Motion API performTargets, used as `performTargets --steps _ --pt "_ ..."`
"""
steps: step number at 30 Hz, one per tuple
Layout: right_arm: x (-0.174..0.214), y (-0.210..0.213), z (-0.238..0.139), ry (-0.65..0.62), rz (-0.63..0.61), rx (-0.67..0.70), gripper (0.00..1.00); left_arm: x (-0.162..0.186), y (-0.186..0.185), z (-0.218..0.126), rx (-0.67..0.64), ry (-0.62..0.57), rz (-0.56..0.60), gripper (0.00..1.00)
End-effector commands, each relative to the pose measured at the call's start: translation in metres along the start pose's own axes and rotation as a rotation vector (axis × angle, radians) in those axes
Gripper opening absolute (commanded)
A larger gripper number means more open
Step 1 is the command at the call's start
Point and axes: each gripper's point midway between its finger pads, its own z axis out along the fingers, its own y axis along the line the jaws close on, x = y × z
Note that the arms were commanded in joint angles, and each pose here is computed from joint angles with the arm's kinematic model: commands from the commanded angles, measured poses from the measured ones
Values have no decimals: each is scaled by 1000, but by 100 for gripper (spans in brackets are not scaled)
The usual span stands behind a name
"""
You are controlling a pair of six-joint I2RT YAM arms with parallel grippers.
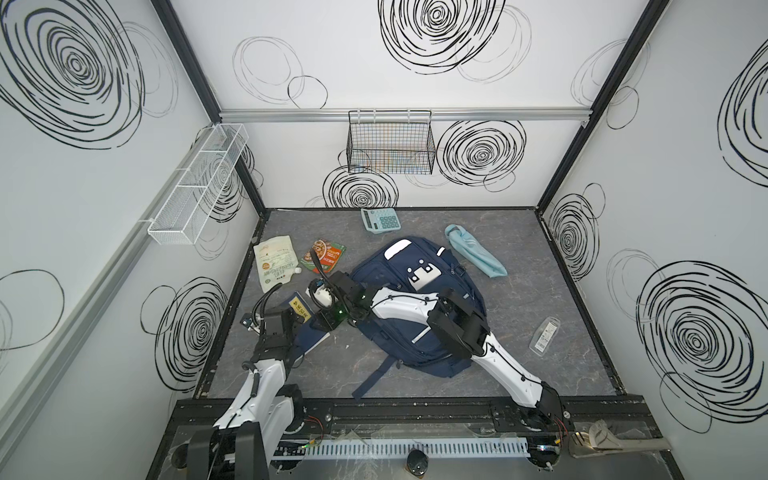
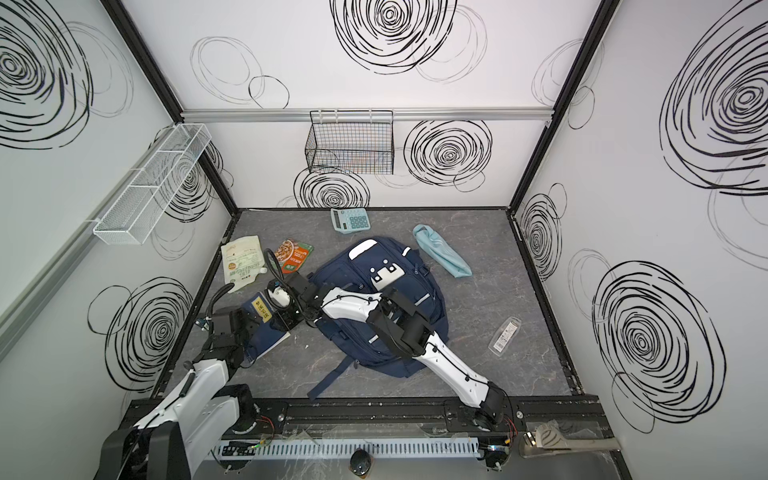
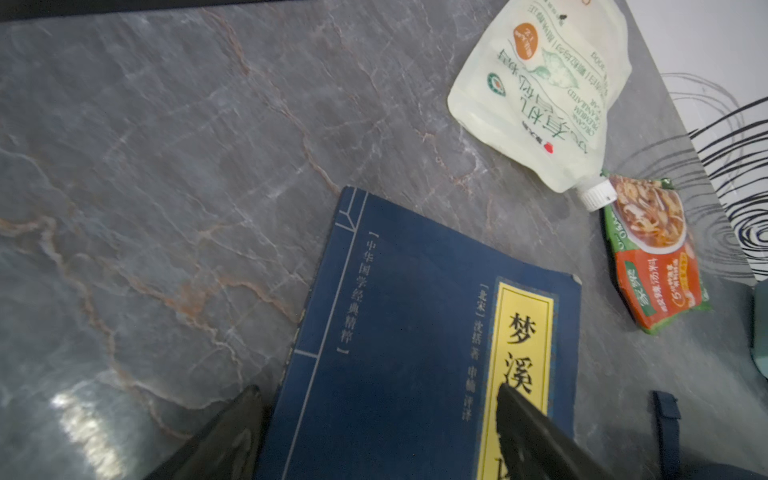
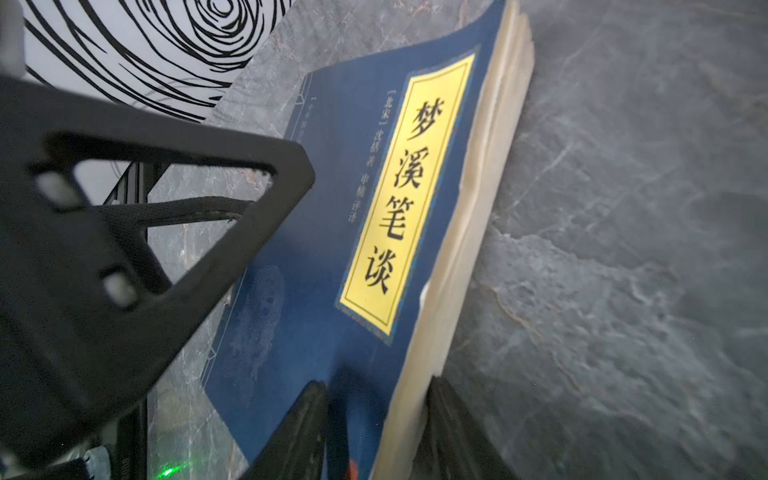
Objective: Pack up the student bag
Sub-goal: 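Pinch the blue book's edge with the right gripper and tilt it up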
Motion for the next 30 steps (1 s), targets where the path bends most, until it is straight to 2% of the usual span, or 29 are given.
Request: performTargets --steps 1,8,13,20,23,30 --pt "46 -14 7 160 39 38 45 36 13 4 -18 130 -34 90" --pt "31 9 5 167 34 -60 46 36 15 2 -23 109 -46 88" --pt "28 19 8 175 57 -120 47 45 13 3 1 151 -54 87" --pt "21 37 1 187 112 -197 38 61 4 2 67 211 -50 76" --pt "19 40 -3 186 124 -213 33 61 1 2 84 217 -53 76" --pt "14 56 -15 180 121 -342 34 64 -4 1 110 237 -41 77"
